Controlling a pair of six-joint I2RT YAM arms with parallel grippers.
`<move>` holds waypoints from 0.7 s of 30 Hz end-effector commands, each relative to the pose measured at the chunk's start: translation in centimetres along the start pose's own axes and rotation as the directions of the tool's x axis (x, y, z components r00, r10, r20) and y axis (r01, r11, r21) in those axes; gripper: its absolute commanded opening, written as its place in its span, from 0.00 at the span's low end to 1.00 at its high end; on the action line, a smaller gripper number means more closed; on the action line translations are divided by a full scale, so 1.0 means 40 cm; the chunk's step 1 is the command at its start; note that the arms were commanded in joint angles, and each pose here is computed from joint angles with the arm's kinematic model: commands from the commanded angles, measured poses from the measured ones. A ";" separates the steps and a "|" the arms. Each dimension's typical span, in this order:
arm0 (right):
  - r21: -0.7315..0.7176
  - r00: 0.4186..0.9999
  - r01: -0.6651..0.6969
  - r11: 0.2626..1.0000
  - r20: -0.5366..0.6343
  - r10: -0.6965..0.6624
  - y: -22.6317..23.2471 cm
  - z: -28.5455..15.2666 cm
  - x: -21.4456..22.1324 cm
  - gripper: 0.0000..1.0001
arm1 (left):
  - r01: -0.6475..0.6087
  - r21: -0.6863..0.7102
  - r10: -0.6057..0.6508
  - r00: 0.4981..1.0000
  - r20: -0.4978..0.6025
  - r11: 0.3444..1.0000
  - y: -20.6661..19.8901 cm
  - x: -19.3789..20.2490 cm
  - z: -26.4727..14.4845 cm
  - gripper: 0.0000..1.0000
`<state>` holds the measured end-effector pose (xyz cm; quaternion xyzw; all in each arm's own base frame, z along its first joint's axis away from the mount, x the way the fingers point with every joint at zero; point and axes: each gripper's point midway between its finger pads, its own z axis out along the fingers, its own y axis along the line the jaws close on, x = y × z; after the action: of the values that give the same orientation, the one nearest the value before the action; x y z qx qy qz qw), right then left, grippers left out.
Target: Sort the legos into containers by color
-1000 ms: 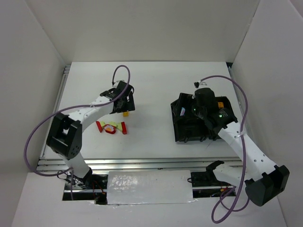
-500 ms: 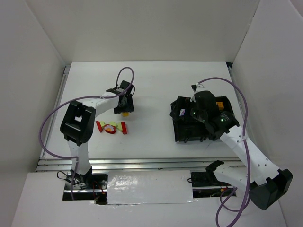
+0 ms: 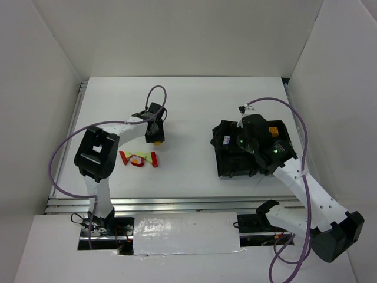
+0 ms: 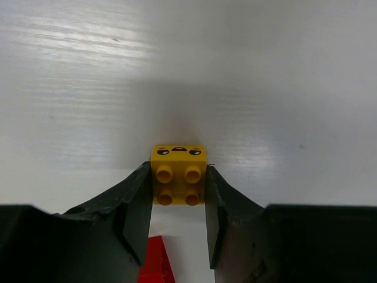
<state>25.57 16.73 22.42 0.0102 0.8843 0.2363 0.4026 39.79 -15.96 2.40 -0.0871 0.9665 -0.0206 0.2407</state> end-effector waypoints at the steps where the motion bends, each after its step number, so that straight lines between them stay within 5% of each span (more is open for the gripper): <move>1: -0.045 0.995 -0.057 0.997 0.082 0.060 0.020 -0.006 -0.030 1.00 | -0.095 0.273 0.076 0.994 0.079 0.957 -0.107 -0.019 -0.107 0.00; 4: -0.161 0.986 -0.102 0.982 0.113 0.121 0.067 -0.034 -0.053 1.00 | -0.292 0.527 0.141 0.941 0.307 0.798 -0.206 -0.036 -0.272 0.00; 5: -0.187 0.983 -0.115 0.976 0.122 0.139 0.078 -0.050 -0.061 1.00 | -0.411 0.622 0.148 0.891 0.429 0.667 -0.261 -0.031 -0.405 0.00; 8: -0.209 0.966 -0.175 0.962 0.151 0.209 0.096 -0.090 -0.100 1.00 | -0.643 0.573 0.145 0.720 0.679 0.509 -0.285 0.024 -0.555 0.00; 12: -0.272 0.973 -0.179 0.945 0.096 0.212 0.140 -0.123 -0.107 0.98 | -0.756 0.489 0.128 0.590 0.797 0.435 -0.272 0.082 -0.639 0.00; 15: -0.406 0.983 -0.182 0.895 -0.091 0.158 0.225 -0.137 -0.055 0.92 | -0.822 0.408 0.131 0.491 0.861 0.397 -0.270 0.105 -0.708 0.00; 21: -0.490 0.982 -0.164 0.856 -0.167 0.093 0.311 -0.161 0.003 0.87 | -0.902 0.329 0.181 0.386 0.905 0.279 -0.306 0.158 -0.771 0.00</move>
<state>20.92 23.35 29.14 -0.0143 0.8324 0.4446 0.3305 22.37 -28.47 25.10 0.3688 0.6519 -0.3458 0.5652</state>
